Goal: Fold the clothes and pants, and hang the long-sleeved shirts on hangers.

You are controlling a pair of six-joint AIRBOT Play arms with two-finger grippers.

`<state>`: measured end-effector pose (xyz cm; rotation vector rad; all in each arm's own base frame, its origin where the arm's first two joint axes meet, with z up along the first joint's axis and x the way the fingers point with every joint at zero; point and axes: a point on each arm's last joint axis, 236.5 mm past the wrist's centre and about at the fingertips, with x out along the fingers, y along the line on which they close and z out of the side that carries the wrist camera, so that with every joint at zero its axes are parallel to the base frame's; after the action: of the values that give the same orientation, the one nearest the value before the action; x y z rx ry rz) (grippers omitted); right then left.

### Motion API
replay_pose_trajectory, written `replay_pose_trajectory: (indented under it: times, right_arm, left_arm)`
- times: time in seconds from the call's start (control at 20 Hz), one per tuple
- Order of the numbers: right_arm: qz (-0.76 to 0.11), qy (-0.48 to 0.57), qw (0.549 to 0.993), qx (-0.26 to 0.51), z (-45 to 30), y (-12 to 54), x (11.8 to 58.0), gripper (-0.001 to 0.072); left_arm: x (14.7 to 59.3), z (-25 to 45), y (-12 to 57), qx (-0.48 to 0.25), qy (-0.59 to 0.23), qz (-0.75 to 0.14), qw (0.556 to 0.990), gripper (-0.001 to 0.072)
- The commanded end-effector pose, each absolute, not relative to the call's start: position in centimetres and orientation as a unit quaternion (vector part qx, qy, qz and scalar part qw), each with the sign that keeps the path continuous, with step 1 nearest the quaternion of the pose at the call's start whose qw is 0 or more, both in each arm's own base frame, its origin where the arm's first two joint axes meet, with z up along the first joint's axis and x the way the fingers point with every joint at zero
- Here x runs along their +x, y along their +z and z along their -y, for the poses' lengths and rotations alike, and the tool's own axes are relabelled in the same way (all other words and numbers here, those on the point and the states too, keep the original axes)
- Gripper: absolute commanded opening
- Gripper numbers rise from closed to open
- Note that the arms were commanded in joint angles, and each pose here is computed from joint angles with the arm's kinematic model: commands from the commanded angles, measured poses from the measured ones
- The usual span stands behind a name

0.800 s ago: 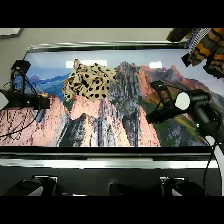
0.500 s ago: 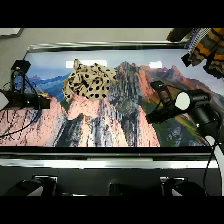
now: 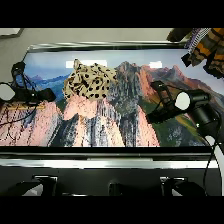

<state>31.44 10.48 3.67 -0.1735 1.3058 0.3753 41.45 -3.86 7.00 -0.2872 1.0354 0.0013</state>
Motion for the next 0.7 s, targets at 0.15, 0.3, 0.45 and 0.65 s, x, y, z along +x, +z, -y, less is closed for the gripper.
replay_pose_trajectory:
  times: [0.15,0.3,0.45,0.65]
  right_arm:
    - [-0.603,0.174,0.775,-0.080,-10.5,3.7,31.4,0.0023]
    - [-0.603,0.174,0.775,-0.080,-10.5,3.7,31.4,0.0023]
    - [-0.603,0.174,0.775,-0.080,-10.5,3.7,31.4,0.0023]
    - [-0.603,0.174,0.774,-0.080,-10.5,3.7,31.4,0.0023]
  left_arm:
    - [49.2,6.0,-1.6,-0.341,-0.030,-0.478,0.809,0.0720]
    - [50.8,6.8,-5.3,-0.378,-0.013,-0.477,0.793,0.0720]
    - [52.1,6.7,-7.5,-0.377,0.000,-0.473,0.796,0.0720]
    - [54.2,5.8,-7.3,-0.375,0.018,-0.430,0.821,0.0720]
